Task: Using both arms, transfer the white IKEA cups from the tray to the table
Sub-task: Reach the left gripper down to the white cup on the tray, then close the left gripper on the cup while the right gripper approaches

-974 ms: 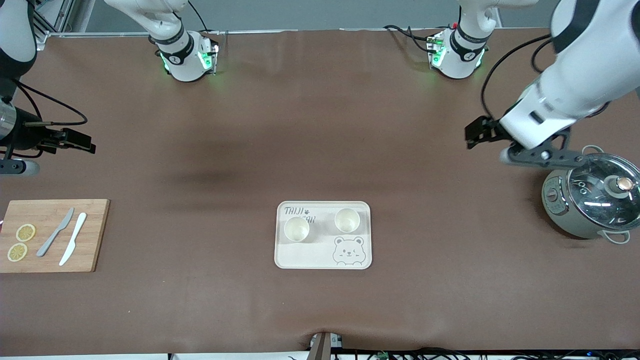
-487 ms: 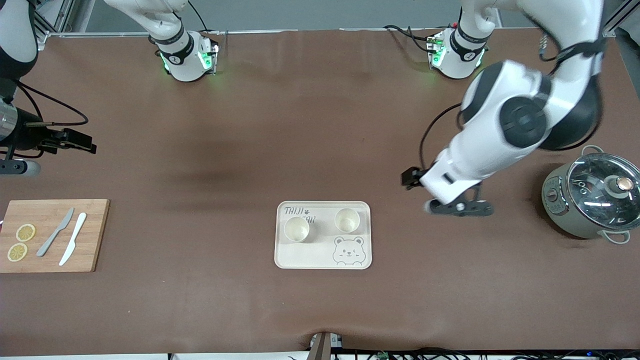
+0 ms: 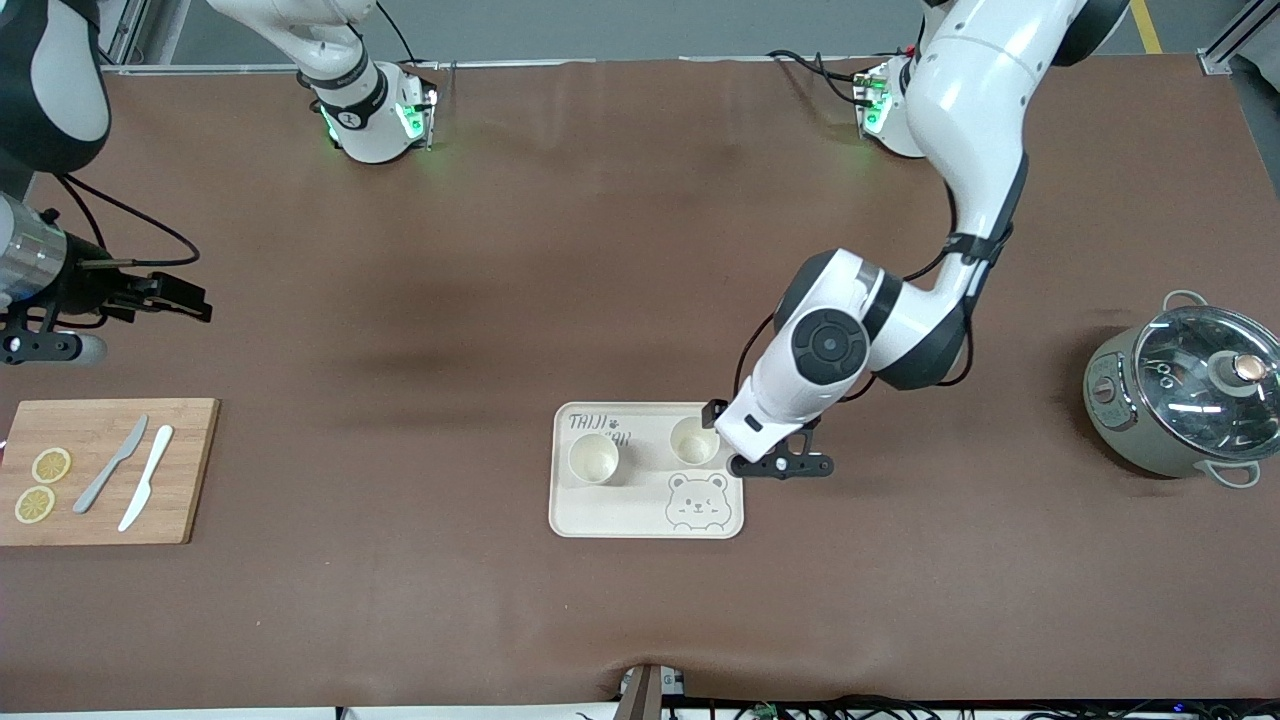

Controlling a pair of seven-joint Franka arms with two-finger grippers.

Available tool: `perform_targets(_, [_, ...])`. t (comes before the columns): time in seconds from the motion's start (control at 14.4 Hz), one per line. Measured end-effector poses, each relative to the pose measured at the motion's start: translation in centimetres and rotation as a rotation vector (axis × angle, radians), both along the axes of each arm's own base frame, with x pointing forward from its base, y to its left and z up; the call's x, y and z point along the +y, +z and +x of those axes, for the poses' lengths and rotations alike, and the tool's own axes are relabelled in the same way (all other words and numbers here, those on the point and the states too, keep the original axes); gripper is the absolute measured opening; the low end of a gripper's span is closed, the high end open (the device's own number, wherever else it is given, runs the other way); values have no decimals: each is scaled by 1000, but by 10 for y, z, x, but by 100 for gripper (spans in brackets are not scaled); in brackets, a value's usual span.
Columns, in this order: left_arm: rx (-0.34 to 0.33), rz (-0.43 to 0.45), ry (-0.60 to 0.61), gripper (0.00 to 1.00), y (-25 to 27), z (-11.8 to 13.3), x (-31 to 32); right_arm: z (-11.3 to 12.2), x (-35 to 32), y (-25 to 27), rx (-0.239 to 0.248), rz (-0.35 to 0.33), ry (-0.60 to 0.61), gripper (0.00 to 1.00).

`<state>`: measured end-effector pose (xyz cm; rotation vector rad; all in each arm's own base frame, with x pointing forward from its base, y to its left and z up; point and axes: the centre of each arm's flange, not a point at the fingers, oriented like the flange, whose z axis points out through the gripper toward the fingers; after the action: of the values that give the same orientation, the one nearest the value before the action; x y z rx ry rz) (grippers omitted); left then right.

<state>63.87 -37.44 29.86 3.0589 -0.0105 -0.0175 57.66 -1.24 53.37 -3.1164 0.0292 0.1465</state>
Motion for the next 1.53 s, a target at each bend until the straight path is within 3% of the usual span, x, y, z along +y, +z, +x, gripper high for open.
perform_targets(0.42, [-52,-14,37,100,-29,0,-17,15,63,-16,-33,0,-60,100])
perform_targets(0.7, [-92,-10,53,100,-38,-3,-28,38,82,-40,-52,102,-134,100])
perform_targets(0.9, [-137,-1,73,100,-48,-5,-37,53,108,-58,-46,114,-187,100])
perform_targets(1.53, [-119,11,72,100,-70,-10,-36,67,234,-134,-96,130,-327,100])
